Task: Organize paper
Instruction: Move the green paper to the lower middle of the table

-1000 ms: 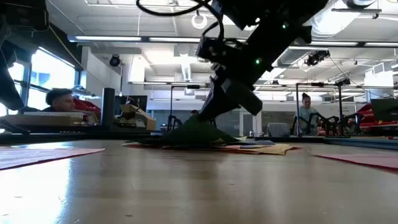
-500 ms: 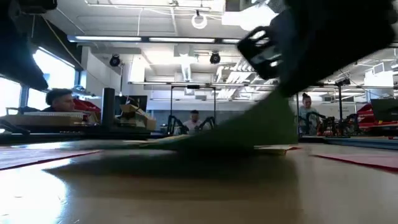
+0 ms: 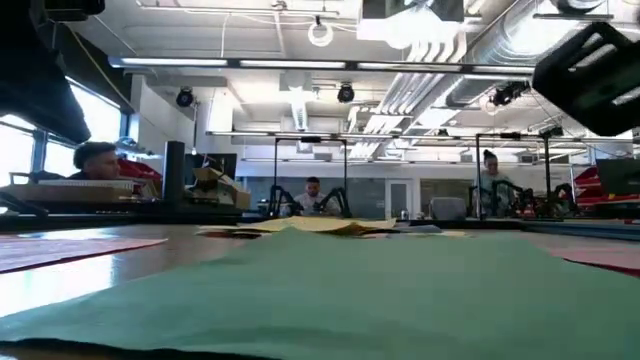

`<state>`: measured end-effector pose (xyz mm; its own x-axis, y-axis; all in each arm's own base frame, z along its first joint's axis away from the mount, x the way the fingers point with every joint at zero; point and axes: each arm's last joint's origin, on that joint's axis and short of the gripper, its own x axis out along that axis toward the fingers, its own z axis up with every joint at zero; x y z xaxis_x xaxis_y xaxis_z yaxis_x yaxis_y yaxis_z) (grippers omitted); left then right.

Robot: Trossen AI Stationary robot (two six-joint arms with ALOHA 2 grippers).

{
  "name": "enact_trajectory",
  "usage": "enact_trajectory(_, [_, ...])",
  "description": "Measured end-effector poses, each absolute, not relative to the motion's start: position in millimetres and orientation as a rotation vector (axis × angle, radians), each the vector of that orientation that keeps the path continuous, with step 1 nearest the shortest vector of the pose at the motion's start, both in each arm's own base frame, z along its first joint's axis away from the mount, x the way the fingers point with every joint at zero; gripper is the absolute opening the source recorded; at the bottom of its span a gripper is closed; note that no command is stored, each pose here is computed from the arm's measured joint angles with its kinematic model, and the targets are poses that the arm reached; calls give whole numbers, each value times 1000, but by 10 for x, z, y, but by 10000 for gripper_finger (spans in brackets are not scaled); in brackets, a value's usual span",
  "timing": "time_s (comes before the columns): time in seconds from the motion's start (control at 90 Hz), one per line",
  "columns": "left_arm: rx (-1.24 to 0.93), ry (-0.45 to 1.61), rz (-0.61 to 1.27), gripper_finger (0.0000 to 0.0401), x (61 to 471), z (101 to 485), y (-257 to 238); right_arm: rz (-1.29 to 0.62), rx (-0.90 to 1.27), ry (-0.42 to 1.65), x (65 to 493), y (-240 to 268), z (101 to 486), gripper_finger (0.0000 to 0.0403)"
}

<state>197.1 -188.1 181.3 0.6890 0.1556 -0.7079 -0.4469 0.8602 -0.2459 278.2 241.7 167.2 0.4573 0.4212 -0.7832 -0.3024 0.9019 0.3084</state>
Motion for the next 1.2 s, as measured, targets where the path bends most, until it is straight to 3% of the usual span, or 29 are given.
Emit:
enact_trajectory(0.122, [-425, 737, 352, 133, 1980, 1813, -1873, 361, 114, 934, 2802, 2326, 1811, 145])
enact_trajectory(0.2, [-429, 744, 353, 133, 1988, 1811, -1864, 180, 95, 869, 2856, 2220, 1833, 164])
enact_trajectory(0.322, [-431, 746, 354, 133, 1992, 1811, -1861, -161, 171, 828, 2967, 1977, 1735, 173])
enact_trajectory(0.444, [-431, 750, 352, 133, 1991, 1810, -1861, -304, 228, 883, 3064, 1801, 1534, 169])
enact_trajectory(0.722, [-417, 750, 345, 133, 1992, 1811, -1863, -241, 158, 997, 3265, 1615, 1198, 160])
enact_trajectory(0.967, [-413, 746, 340, 133, 1996, 1814, -1866, -80, 191, 931, 3483, 1602, 1087, 161])
enact_trajectory(1.2, [-431, 732, 330, 133, 2009, 1824, -1880, -85, 233, 919, 3493, 1639, 1046, 161])
